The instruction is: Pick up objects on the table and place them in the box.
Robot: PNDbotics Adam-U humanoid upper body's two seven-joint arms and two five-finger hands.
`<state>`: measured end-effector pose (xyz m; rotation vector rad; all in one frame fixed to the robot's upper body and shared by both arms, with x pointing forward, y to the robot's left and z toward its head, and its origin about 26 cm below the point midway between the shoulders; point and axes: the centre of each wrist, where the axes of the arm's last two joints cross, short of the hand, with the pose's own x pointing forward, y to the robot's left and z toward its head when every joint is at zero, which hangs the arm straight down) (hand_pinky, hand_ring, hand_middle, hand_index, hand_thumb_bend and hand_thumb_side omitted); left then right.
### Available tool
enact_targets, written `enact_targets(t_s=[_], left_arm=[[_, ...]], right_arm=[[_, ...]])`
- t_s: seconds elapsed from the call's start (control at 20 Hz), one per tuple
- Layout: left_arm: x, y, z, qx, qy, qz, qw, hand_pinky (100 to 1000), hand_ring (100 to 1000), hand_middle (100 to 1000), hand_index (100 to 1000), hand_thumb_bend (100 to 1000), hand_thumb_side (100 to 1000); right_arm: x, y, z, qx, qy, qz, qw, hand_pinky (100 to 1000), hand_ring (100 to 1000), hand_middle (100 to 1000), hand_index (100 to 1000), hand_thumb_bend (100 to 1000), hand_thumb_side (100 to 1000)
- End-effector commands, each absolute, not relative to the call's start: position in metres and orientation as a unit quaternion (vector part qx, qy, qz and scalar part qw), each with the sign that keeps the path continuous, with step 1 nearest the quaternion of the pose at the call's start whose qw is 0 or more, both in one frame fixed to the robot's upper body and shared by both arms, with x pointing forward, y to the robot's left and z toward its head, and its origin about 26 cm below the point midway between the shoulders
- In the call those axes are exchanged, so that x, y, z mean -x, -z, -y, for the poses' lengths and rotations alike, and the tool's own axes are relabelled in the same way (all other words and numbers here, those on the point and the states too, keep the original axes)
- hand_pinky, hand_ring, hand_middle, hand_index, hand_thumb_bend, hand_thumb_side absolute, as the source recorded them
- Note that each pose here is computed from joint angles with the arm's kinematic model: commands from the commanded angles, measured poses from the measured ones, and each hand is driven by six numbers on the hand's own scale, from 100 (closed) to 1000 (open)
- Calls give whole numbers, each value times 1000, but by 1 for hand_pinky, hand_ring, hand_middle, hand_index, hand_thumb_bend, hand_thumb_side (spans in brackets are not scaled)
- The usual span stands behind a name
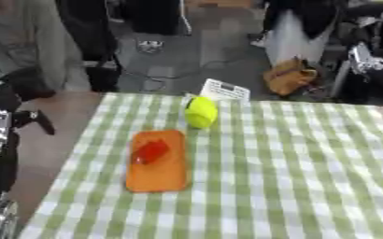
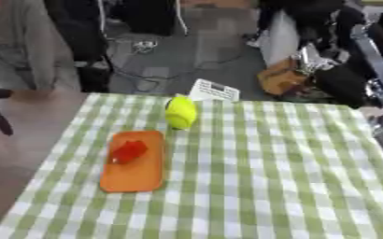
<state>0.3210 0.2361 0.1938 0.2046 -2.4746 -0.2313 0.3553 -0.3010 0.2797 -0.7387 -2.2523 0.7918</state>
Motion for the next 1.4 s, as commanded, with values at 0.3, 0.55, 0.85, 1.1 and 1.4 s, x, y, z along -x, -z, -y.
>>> enact_targets(t_s=[0.3,0.55,0.85,1.1,1.4], left_arm=[[-317,-212,-234,-73,82,953,281,323,703,810,785,100,934],[-311,-225,-231,-63,76,963,250,332,703,809,785,100,927],[-310,-232,-226,-48,82,968,231,335,704,810,785,100,928],[-310,-234,-225,-41,87,970,225,333,704,811,786,100,931],[-310,-235,-223,-36,90,970,223,333,704,811,786,100,932]], right_arm=[[-377,-290,318,337,-335,821,318,573,660,839,889,100,495],[-398,-293,324,361,-360,795,329,587,684,860,902,100,505],[-419,-291,325,375,-402,764,337,646,756,902,933,100,538],[-436,-286,327,389,-453,720,354,764,865,936,948,195,607],[-453,-279,329,413,-510,656,373,871,935,960,964,315,659]])
